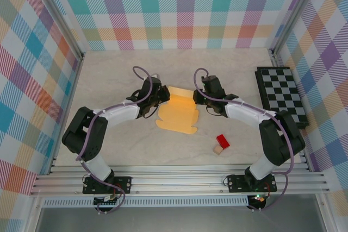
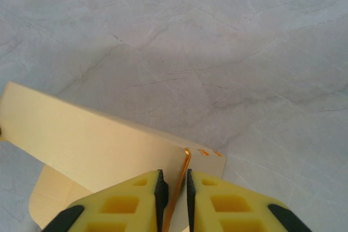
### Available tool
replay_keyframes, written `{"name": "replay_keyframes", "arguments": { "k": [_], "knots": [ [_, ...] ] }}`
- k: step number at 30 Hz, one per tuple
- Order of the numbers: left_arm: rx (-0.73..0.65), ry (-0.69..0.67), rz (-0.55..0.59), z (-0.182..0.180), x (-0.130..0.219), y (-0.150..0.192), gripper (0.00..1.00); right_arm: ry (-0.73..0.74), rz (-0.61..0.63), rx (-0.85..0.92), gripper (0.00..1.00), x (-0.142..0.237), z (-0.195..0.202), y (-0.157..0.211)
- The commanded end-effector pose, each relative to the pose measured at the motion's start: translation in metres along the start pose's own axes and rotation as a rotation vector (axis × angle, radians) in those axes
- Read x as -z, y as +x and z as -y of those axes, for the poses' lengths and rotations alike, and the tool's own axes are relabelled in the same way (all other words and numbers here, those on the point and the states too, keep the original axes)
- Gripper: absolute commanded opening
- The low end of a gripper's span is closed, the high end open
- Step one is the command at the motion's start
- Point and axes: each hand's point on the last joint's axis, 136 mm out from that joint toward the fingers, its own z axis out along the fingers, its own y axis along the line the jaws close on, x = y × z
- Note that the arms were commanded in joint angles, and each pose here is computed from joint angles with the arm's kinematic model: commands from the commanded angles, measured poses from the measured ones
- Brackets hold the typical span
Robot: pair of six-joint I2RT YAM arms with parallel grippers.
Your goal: Fold the paper box
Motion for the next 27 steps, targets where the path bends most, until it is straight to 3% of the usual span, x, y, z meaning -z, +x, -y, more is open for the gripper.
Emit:
{"name": "replay_keyframes", "arguments": {
  "k": [1, 6, 10, 16, 23, 27],
  "knots": [
    [-0.046, -0.074, -0.079, -0.01, 0.002, 0.012, 0.06, 0.019, -0.111, 0.011, 0.25, -0.003, 0.001, 0.025],
    [-0.089, -0.075, -0.065, 0.001, 0.012, -0.008, 0.09, 0.024, -0.086, 0.024, 0.25, 0.006, -0.004, 0.007],
    [-0.113, -0.089, -0.034, 0.006, 0.031, -0.029, 0.14, 0.036, -0.069, 0.035, 0.32, 0.014, -0.005, -0.004],
    [-0.127, -0.202, -0.044, -0.015, 0.065, -0.032, 0.15, 0.044, -0.068, 0.152, 0.4, 0.026, -0.01, -0.017],
    [-0.102, -0.246, -0.098, -0.042, 0.097, -0.011, 0.18, -0.019, -0.077, 0.519, 0.48, 0.055, -0.033, -0.027],
    [-0.094, -0.303, -0.108, -0.065, 0.111, 0.007, 0.17, 0.015, -0.219, 0.807, 0.53, 0.056, -0.039, -0.008]
  ]
}}
